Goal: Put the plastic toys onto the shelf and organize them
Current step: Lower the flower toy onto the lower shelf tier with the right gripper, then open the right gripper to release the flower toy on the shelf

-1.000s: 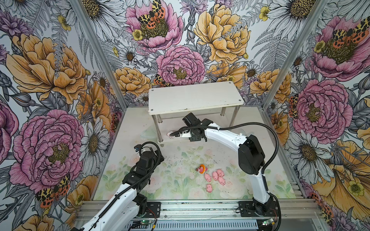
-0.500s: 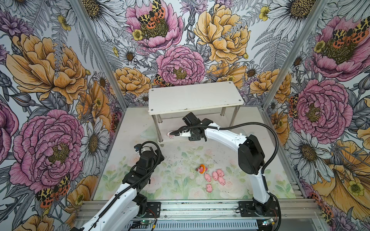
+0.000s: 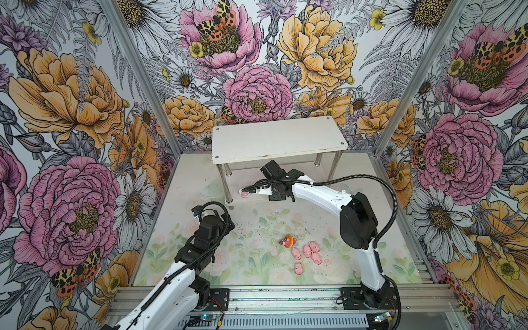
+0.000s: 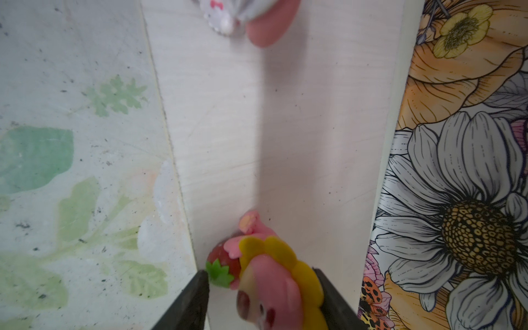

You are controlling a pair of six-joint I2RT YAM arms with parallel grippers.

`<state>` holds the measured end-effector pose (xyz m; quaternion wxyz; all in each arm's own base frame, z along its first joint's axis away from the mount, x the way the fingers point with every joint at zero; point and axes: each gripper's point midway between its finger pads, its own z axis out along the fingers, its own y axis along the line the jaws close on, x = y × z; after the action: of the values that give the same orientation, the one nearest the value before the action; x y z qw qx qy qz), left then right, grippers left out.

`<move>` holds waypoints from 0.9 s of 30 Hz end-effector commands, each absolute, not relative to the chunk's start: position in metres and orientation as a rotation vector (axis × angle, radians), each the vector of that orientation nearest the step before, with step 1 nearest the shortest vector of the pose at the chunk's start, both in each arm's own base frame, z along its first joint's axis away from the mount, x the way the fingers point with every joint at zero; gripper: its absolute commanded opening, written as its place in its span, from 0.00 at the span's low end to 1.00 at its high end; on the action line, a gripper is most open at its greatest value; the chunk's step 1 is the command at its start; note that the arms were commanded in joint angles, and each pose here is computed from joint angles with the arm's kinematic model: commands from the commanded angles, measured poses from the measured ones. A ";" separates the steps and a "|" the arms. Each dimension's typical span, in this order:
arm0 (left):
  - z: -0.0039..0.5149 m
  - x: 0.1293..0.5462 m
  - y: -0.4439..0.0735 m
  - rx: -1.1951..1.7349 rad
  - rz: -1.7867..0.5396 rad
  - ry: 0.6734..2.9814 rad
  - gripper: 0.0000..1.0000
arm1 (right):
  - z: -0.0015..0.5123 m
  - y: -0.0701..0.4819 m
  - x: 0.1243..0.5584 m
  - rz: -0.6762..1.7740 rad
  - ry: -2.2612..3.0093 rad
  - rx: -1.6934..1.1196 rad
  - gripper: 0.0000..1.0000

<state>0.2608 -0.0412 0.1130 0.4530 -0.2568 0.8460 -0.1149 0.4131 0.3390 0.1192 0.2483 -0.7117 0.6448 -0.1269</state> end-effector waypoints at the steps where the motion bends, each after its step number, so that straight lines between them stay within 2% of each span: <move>1: 0.129 0.267 -0.045 -0.647 -0.339 2.042 0.99 | 0.135 0.347 0.424 -0.330 1.746 -1.859 0.61; 17: 0.134 0.267 -0.046 -0.639 -0.354 2.031 0.99 | 0.167 0.351 0.426 -0.309 1.710 -1.760 0.63; 27: 0.135 0.263 -0.047 -0.639 -0.373 2.022 0.99 | 0.190 0.350 0.410 -0.210 1.708 -1.650 0.63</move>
<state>0.2606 -0.0427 0.1229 0.4654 -0.2567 0.8370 -0.1301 0.4114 0.3452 0.1586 0.3225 -0.6687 0.6620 -0.1033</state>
